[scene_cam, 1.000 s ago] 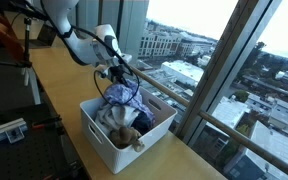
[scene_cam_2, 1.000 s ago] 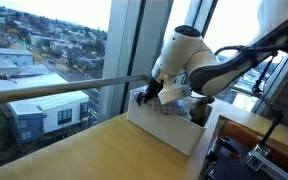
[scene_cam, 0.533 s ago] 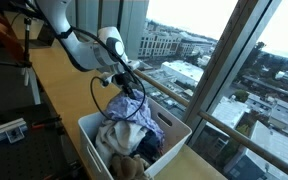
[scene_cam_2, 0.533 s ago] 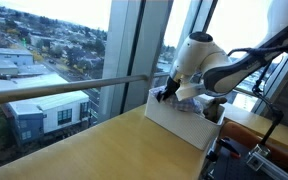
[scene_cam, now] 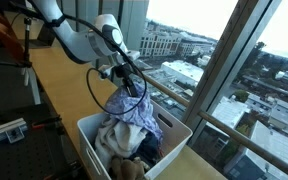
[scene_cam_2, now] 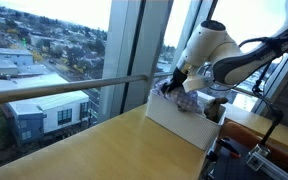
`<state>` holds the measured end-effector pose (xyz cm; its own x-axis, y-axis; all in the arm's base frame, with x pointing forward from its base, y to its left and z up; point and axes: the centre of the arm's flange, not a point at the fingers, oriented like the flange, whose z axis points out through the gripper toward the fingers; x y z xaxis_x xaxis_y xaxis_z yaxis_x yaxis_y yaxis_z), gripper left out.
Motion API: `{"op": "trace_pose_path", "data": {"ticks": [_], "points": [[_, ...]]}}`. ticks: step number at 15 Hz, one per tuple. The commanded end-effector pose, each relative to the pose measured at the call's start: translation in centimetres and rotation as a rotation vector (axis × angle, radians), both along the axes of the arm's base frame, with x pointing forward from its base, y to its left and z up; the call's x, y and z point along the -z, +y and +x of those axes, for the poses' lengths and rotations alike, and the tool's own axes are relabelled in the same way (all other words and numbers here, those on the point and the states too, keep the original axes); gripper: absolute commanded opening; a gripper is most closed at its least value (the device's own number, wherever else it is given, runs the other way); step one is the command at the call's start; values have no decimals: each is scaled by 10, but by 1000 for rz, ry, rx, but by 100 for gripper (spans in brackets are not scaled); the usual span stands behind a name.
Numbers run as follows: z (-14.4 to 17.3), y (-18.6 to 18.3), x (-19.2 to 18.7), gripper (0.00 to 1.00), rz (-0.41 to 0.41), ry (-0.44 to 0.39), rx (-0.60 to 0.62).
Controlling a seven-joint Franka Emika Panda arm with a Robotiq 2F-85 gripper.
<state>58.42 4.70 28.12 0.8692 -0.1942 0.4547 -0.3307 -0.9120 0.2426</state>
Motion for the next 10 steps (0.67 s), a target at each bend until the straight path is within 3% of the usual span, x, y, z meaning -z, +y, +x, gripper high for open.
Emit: {"op": "trace_pose_path", "data": {"ticks": [1, 5, 10], "points": [[-22, -30, -33, 0, -17, -28, 32], [-28, -68, 0, 0, -21, 0, 84], [-37, -80, 72, 0, -27, 57, 102]]}}
